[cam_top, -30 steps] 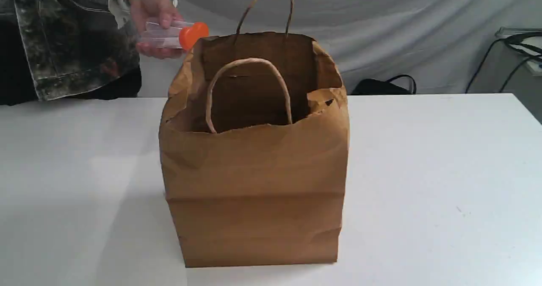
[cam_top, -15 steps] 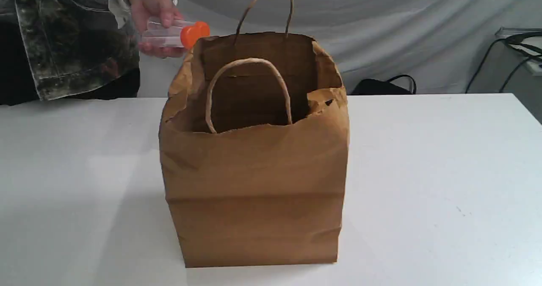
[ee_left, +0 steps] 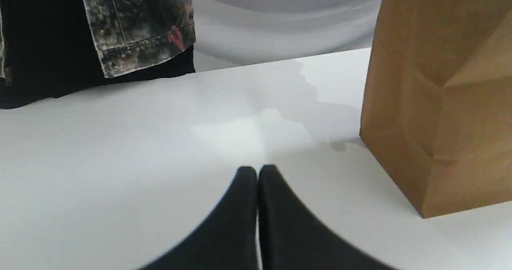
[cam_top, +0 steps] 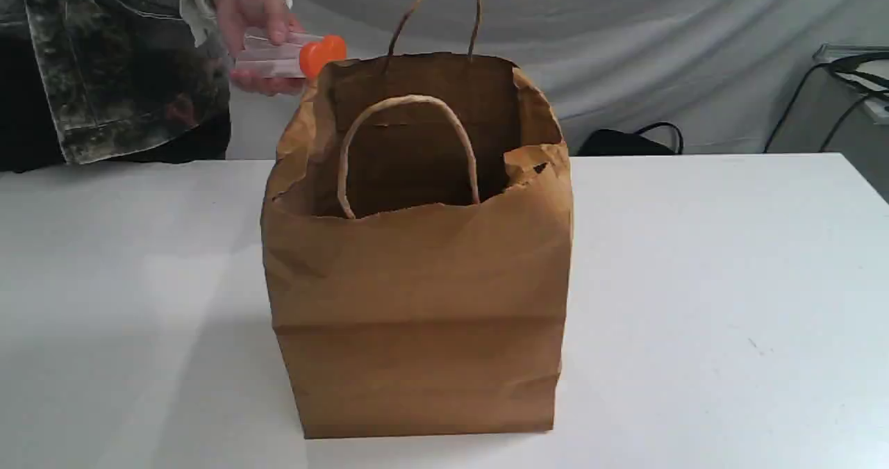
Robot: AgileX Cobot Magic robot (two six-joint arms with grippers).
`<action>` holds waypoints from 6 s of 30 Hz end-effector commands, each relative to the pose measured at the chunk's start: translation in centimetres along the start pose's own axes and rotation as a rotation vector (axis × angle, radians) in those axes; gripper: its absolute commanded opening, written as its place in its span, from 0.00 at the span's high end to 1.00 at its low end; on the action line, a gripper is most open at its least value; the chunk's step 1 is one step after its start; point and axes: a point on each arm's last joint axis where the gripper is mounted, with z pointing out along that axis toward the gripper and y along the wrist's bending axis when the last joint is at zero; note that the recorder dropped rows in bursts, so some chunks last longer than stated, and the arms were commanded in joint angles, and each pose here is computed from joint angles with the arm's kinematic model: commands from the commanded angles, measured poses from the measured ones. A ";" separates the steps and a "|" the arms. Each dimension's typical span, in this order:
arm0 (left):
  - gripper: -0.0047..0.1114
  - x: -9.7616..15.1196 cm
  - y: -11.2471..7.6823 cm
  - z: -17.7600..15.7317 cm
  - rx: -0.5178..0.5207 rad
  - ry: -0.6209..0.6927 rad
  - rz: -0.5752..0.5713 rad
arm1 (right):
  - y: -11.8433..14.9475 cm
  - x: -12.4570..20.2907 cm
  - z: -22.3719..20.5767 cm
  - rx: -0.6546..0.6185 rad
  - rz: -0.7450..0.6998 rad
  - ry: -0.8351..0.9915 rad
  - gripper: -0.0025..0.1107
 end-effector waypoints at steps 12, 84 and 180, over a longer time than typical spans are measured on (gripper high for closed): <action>0.96 -2.6 0.4 -0.4 -0.023 -0.304 -0.157 | 0.0 0.1 0.0 -0.003 0.033 0.007 0.98; 0.96 -32.4 5.6 21.6 -0.275 0.296 0.360 | 0.2 0.6 -0.1 -0.016 0.066 0.054 0.98; 0.96 -19.7 -11.0 38.6 0.882 0.599 0.674 | 0.1 1.4 -0.1 -0.001 0.135 0.146 0.98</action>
